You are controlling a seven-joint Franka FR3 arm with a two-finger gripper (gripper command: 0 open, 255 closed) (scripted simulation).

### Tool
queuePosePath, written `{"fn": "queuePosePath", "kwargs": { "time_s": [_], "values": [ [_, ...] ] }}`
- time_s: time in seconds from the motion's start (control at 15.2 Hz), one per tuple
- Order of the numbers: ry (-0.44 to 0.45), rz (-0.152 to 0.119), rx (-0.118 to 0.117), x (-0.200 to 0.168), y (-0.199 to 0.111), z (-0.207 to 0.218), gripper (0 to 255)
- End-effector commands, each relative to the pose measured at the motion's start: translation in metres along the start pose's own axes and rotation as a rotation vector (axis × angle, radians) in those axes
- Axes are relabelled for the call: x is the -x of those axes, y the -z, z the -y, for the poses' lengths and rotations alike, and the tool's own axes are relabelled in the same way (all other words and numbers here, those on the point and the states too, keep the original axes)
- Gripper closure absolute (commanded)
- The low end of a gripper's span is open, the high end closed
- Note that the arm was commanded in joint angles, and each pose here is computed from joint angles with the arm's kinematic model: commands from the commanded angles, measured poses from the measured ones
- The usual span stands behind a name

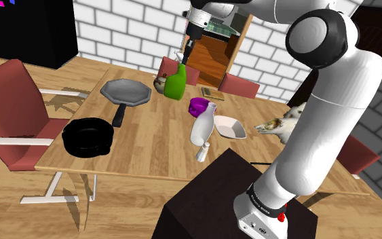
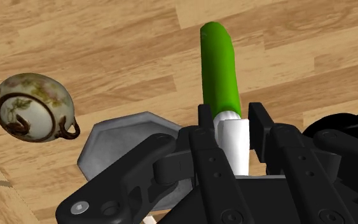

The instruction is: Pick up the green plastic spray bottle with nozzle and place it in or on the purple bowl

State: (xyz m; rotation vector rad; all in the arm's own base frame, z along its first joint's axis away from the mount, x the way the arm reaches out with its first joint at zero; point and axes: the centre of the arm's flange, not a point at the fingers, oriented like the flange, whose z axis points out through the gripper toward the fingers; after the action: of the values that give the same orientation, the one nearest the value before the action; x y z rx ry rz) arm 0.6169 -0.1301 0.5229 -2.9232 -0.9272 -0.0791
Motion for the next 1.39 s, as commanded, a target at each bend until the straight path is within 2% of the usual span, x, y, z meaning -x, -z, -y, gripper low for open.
{"fn": "queuePosePath", "kwargs": {
  "time_s": [0.0,1.25,1.32],
  "values": [
    [0.001,0.000,0.000,0.018,0.009,-0.017,255],
    [0.001,0.000,0.000,0.192,0.104,-0.175,255],
    [0.001,0.000,0.000,0.192,0.099,-0.175,255]
  ]
}}
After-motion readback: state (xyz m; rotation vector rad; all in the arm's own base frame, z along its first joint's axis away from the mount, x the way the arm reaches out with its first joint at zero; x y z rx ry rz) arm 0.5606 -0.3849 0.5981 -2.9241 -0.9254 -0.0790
